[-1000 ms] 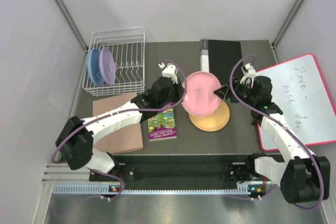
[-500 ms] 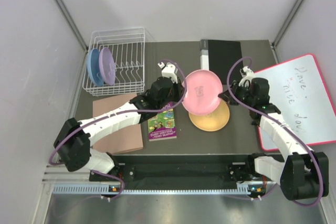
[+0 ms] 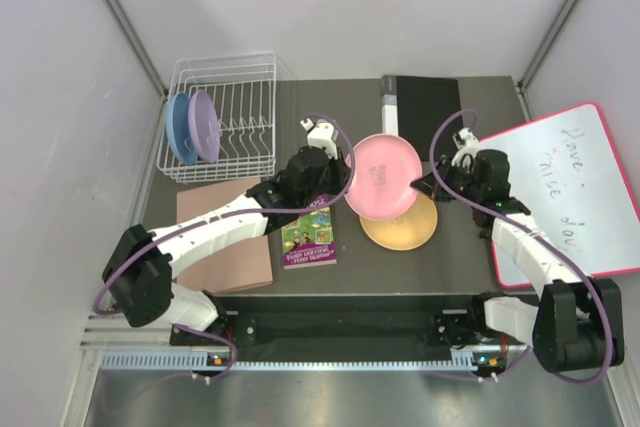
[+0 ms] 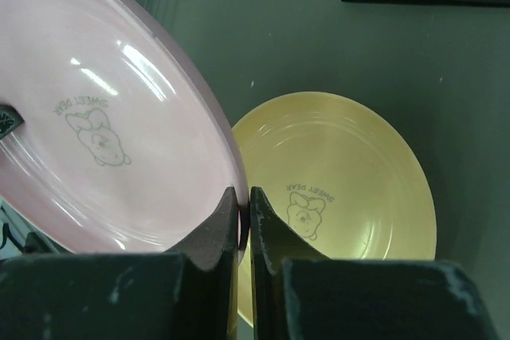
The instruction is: Unload the plates from the dish rack
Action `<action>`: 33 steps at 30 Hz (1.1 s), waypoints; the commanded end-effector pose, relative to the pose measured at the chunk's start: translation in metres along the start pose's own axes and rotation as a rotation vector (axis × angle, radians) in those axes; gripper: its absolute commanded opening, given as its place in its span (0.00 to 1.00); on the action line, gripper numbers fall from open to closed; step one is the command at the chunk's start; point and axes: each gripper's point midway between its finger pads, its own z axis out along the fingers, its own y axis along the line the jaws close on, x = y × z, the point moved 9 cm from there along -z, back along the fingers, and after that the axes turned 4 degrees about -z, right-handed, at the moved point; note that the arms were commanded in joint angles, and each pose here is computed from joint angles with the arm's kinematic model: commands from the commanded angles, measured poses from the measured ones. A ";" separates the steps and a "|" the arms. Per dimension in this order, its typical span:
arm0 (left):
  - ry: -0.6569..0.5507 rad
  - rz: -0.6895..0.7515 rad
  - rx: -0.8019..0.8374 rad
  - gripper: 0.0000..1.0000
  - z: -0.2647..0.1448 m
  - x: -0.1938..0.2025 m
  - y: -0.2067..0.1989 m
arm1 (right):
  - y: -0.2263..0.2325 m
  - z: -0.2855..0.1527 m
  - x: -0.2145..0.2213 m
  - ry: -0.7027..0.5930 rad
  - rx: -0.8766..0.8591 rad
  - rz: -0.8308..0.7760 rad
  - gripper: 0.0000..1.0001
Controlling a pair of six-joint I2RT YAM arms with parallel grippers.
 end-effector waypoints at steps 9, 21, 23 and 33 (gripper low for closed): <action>-0.167 0.066 -0.092 0.96 -0.016 -0.030 0.004 | -0.010 -0.026 -0.002 -0.036 0.224 -0.021 0.00; -0.472 0.282 -0.581 0.99 -0.074 -0.074 0.059 | -0.029 -0.039 0.021 0.100 0.365 0.040 0.00; -0.500 0.306 -0.641 0.99 -0.083 -0.080 0.066 | -0.030 -0.039 0.023 0.123 0.365 0.044 0.00; -0.514 0.279 -0.743 0.99 -0.092 -0.094 0.100 | -0.035 -0.030 0.026 0.181 0.353 0.060 0.06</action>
